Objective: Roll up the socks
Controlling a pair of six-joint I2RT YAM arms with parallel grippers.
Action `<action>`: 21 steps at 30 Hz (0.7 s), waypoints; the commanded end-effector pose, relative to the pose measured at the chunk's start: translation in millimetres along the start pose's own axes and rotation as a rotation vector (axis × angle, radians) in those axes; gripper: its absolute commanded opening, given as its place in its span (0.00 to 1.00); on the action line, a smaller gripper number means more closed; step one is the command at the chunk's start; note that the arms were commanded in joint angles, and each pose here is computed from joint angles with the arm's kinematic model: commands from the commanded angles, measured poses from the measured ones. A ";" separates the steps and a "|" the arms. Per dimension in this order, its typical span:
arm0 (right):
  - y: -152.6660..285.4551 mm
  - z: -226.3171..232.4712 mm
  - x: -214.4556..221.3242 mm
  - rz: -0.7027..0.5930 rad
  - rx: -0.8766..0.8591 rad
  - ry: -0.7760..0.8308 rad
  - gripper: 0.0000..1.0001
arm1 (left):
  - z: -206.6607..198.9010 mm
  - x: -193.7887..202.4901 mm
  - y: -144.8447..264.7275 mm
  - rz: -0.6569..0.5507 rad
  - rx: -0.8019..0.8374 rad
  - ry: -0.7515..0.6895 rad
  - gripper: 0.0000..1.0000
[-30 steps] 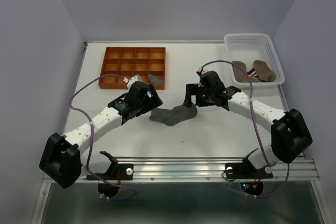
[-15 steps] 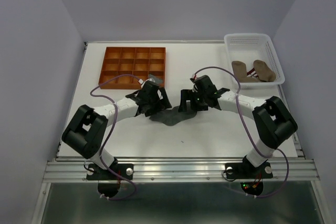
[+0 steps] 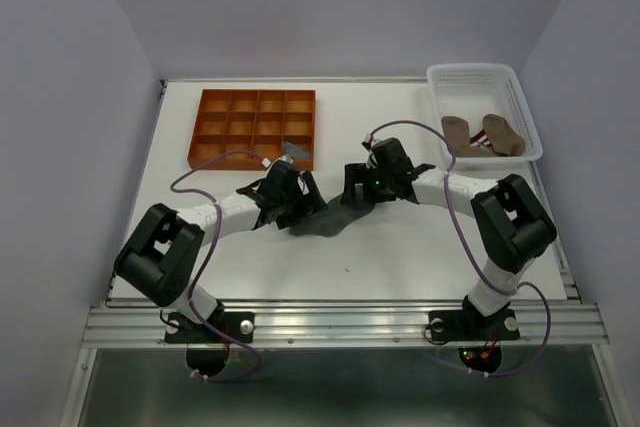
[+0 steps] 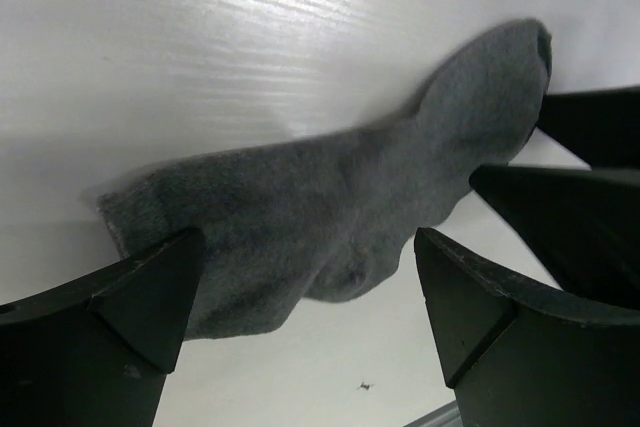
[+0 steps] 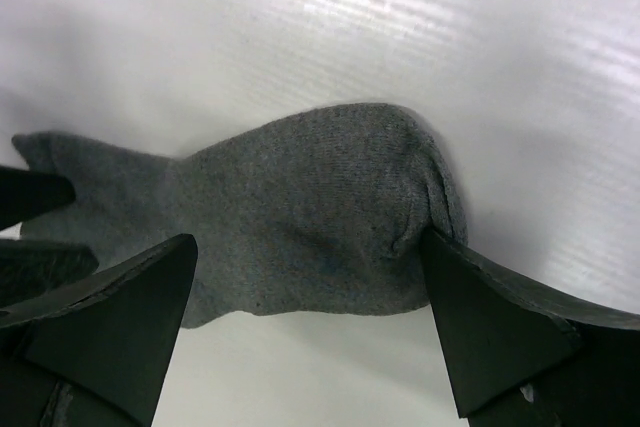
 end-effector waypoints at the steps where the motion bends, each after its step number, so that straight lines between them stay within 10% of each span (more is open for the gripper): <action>1: -13.8 -26.2 2.5 0.010 0.079 0.078 1.00 | 6.5 11.2 11.9 0.038 0.000 0.017 0.99; 21: 80.5 -12.1 -65.4 -0.350 0.151 0.178 1.00 | -32.1 -84.5 88.1 -0.400 0.020 -0.052 0.99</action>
Point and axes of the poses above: each gripper's point midway between its finger pads, its own y axis back along the fingers, its own z axis along the line the jaws close on, x = y × z, the point moved 5 cm from there along y, back along the fingers, and after that the axes turned 9 degrees about y, right-handed, at the moved point
